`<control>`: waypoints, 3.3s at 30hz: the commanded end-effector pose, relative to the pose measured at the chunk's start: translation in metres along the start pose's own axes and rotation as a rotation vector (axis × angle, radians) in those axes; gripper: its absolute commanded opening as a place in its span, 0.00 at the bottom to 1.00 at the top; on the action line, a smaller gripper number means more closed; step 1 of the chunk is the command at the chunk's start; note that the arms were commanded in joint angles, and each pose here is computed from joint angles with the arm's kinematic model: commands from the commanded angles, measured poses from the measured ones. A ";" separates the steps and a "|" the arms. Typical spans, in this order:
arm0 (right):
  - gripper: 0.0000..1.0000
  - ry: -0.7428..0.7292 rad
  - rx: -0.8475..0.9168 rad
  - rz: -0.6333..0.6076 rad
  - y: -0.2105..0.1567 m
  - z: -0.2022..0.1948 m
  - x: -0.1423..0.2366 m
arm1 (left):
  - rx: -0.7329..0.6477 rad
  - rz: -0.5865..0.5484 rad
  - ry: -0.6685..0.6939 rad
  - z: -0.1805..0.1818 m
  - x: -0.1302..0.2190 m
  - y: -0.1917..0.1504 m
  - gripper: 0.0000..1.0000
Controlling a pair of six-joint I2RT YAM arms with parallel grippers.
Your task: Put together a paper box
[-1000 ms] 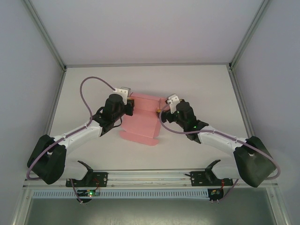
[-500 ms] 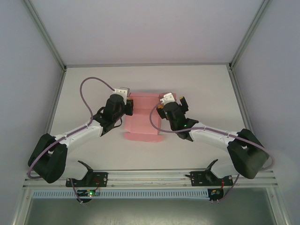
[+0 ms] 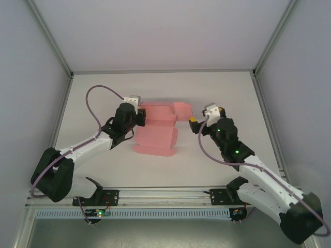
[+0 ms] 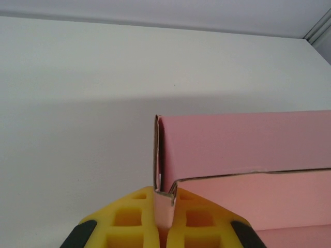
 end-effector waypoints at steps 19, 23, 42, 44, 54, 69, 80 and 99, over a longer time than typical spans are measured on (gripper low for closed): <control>0.78 0.695 -0.333 0.224 -0.005 0.027 -0.034 | 0.037 -0.058 -0.057 -0.002 0.016 0.016 0.01; 0.77 0.789 -0.297 0.251 -0.008 0.049 -0.035 | 0.037 -0.059 -0.048 0.000 0.016 0.016 0.01; 0.67 0.694 -0.115 0.316 -0.010 0.087 -0.063 | 0.029 -0.027 -0.054 -0.002 0.010 0.012 0.01; 0.63 0.632 -0.074 0.323 -0.008 0.086 -0.066 | 0.028 -0.020 -0.055 -0.002 0.009 0.010 0.01; 0.57 0.506 0.015 0.321 -0.007 0.101 -0.083 | 0.021 0.004 -0.063 -0.004 0.003 0.008 0.00; 0.30 0.135 -0.057 0.332 -0.009 0.093 -0.130 | 0.030 0.019 -0.036 -0.003 -0.001 0.004 0.00; 0.03 -0.640 0.070 0.353 -0.026 0.016 -0.134 | 0.110 0.091 0.248 0.012 -0.011 -0.005 0.00; 0.05 -0.612 0.135 0.239 -0.028 0.008 -0.158 | 0.220 0.234 0.309 0.027 -0.021 -0.027 0.00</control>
Point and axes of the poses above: each hand's point on the last joint's axis, 136 mm out from that joint toward the fingers, its own x axis back along the fingers, its own z axis along the line the jaws close on, y = z × x, the point moved 3 cm from there along x, back along the fingers, and after that the axes turned 6 degrees about -x, right-handed, at the moved point
